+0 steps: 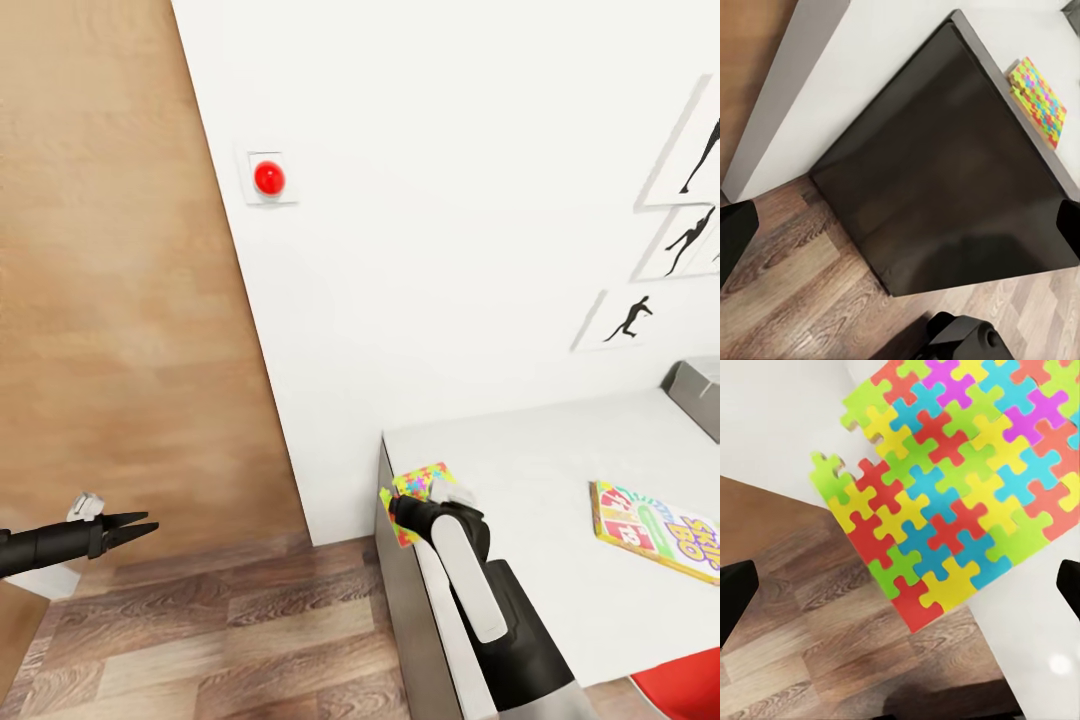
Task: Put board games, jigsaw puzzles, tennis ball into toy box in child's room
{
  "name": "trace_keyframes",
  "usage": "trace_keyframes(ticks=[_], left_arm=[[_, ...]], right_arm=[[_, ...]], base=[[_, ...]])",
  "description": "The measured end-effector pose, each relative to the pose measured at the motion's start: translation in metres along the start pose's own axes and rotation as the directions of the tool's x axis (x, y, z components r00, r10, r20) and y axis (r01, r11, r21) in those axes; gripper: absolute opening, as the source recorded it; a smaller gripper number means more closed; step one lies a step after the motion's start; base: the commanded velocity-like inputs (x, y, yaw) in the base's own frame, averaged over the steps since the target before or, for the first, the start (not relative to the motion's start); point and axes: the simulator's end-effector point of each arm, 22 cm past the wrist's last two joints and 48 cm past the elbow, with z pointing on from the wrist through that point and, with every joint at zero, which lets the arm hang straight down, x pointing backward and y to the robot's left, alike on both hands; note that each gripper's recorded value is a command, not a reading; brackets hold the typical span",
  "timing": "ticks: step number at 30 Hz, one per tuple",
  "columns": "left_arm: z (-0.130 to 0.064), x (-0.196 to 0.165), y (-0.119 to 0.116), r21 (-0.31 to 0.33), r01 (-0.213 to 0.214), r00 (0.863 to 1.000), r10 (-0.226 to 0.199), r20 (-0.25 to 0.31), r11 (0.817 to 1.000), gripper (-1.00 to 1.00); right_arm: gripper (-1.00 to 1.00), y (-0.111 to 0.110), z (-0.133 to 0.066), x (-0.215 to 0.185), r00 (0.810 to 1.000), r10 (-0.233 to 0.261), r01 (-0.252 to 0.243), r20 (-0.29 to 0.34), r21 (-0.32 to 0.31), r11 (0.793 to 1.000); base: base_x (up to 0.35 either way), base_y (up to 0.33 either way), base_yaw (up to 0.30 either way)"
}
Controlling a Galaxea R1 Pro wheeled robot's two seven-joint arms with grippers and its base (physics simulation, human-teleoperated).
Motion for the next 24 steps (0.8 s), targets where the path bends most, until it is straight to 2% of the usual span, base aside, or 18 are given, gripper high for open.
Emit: trace_keyframes(ticks=[9,16,24], left_arm=[[-0.003,-0.006,-0.004,0.001,-0.011,1.000,0.011,0.010,1.000,1.00],[-0.005,-0.010,-0.007,0.002,-0.016,1.000,0.016,0.018,1.000,1.00],[-0.008,-0.015,-0.011,0.004,-0.023,0.999,0.023,0.027,1.000,1.00]], right_arm=[[1.00,0.005,-0.010,-0.010,1.000,-0.001,0.001,0.026,-0.013,1.000],[1.00,0.014,-0.028,-0.030,0.997,0.008,-0.004,0.075,-0.050,0.999],[1.00,0.016,-0.037,-0.038,0.995,0.016,-0.010,0.094,-0.063,0.998]], base=[[0.000,0.000,0.000],[0.000,0.000,0.000],[0.000,0.000,0.000]])
